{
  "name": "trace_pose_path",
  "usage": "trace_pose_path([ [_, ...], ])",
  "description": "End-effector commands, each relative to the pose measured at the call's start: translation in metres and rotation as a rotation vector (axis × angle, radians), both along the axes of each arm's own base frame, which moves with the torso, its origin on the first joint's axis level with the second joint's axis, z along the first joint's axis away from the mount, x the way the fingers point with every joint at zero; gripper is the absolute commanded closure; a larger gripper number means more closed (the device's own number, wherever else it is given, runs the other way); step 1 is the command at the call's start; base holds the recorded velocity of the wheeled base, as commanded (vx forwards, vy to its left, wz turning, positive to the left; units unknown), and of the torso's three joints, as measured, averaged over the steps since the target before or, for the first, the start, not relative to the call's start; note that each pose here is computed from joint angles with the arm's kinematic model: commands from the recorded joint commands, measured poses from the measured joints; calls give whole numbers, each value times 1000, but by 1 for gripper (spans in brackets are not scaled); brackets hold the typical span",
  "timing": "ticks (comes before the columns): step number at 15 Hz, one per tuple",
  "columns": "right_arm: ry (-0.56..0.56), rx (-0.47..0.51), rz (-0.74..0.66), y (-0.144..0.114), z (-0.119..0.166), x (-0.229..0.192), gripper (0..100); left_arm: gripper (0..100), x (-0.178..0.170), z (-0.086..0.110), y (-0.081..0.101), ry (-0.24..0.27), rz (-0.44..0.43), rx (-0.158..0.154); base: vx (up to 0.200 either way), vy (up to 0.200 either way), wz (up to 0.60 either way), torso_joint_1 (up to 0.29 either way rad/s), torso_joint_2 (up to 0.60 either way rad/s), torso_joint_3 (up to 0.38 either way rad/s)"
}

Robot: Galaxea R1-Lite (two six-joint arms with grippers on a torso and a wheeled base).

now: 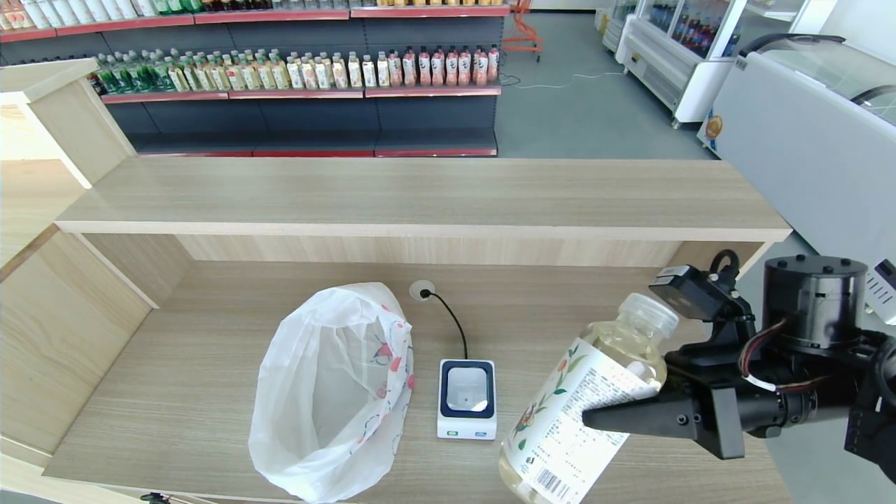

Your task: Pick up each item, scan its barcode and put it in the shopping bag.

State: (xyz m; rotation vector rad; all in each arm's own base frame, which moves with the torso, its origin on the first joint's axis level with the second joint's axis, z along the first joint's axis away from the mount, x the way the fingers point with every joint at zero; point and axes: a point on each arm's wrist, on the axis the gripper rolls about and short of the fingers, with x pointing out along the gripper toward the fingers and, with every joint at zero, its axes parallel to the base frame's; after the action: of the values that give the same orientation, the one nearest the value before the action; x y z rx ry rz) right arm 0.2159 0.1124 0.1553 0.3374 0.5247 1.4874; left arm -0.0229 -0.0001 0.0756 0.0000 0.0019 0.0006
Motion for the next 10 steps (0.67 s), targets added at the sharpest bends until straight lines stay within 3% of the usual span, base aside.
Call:
trace_pose_path([
  [1,0,0,24,5,0,-3,100,0,0,0,0,0,1,0,0,0,0,0,0,0],
  [10,64,3,35,8,3,-9,100,0,0,0,0,0,1,0,0,0,0,0,0,0],
])
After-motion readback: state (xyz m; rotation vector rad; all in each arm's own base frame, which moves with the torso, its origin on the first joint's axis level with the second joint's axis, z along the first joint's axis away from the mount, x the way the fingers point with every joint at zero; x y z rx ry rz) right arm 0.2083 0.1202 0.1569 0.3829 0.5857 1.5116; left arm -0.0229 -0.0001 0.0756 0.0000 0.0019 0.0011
